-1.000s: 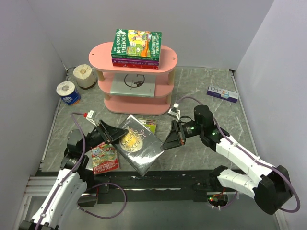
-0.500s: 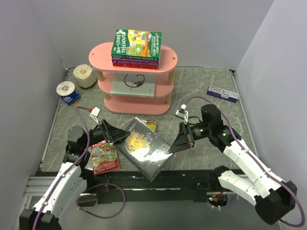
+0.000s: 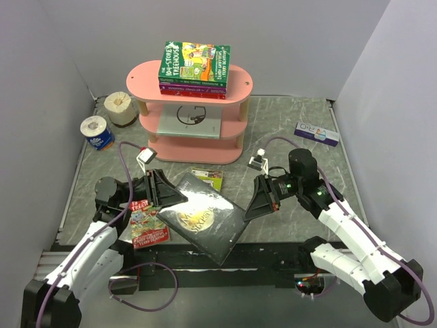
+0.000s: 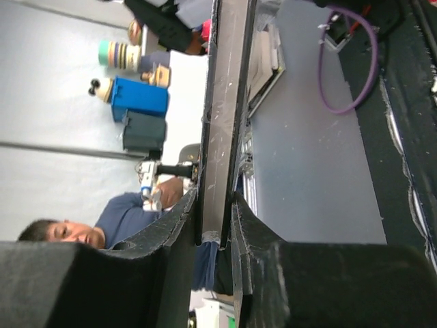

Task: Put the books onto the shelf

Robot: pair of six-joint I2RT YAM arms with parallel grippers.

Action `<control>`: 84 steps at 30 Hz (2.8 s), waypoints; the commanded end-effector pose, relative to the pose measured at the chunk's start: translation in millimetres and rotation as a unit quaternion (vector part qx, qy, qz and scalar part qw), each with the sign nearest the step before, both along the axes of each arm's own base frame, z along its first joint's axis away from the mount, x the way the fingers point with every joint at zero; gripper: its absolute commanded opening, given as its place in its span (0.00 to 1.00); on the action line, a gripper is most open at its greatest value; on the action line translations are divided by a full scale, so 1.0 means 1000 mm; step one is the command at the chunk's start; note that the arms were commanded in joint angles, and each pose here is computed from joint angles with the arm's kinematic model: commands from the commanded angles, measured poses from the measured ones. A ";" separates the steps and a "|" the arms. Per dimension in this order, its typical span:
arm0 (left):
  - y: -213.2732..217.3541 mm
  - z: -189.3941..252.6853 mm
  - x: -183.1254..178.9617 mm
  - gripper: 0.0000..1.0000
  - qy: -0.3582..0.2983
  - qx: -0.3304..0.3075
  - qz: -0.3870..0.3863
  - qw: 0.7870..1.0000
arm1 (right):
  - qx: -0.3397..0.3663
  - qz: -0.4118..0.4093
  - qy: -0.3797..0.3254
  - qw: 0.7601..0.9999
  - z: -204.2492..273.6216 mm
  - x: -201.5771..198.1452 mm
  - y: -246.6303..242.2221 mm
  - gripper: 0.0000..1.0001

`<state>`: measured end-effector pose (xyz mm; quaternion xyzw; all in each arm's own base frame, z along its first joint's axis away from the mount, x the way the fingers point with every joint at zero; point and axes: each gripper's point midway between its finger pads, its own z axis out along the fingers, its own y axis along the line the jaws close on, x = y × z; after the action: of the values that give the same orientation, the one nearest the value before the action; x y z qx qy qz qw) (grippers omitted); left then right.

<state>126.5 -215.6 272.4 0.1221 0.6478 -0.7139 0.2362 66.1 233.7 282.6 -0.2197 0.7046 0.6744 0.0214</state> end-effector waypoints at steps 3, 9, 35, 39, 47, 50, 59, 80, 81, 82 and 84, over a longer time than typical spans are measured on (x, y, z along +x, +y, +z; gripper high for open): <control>-0.009 0.019 -0.030 0.20 -0.081 0.020 -0.062 0.995 | 0.055 0.041 -0.072 0.995 0.026 -0.002 -0.003 0.00; -0.013 0.006 -0.008 0.01 -0.045 0.046 -0.007 0.998 | 0.044 0.028 -0.069 0.996 0.026 0.005 -0.001 0.00; 0.031 0.086 0.061 0.01 0.061 -0.200 0.260 0.943 | -0.026 -0.389 -0.136 0.911 -0.006 0.090 -0.027 0.73; 0.029 0.086 0.065 0.01 0.061 -0.198 0.258 0.944 | 0.019 -0.402 -0.131 0.906 0.006 0.097 -0.025 0.73; 0.025 0.083 0.069 0.01 0.065 -0.187 0.253 0.947 | 0.079 -0.367 -0.095 0.922 0.013 0.113 -0.008 0.72; 0.025 0.082 0.071 0.01 0.066 -0.186 0.254 0.947 | 0.095 -0.349 -0.096 0.927 0.017 0.114 -0.002 0.70; 0.024 0.082 0.081 0.01 0.074 -0.203 0.256 0.942 | 0.086 -0.291 -0.082 0.949 0.013 0.114 0.012 0.42; 0.075 0.021 0.149 0.79 0.102 0.163 0.491 0.849 | 0.082 -0.310 -0.109 0.941 0.048 0.159 0.023 0.00; 0.085 0.016 0.149 0.80 0.109 0.179 0.510 0.834 | 0.087 -0.309 -0.117 0.940 0.060 0.161 0.025 0.00; 0.102 0.011 0.149 0.81 0.115 0.195 0.544 0.808 | 0.087 -0.310 -0.116 0.940 0.062 0.165 0.025 0.00; 0.120 -0.003 0.141 0.82 0.134 0.227 0.573 0.776 | 0.079 -0.310 -0.111 0.941 0.065 0.174 0.028 0.00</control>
<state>279.1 -156.1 324.6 -0.2440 0.7084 -0.4682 0.4684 223.3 259.9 308.5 -0.0341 0.6988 0.6606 0.2723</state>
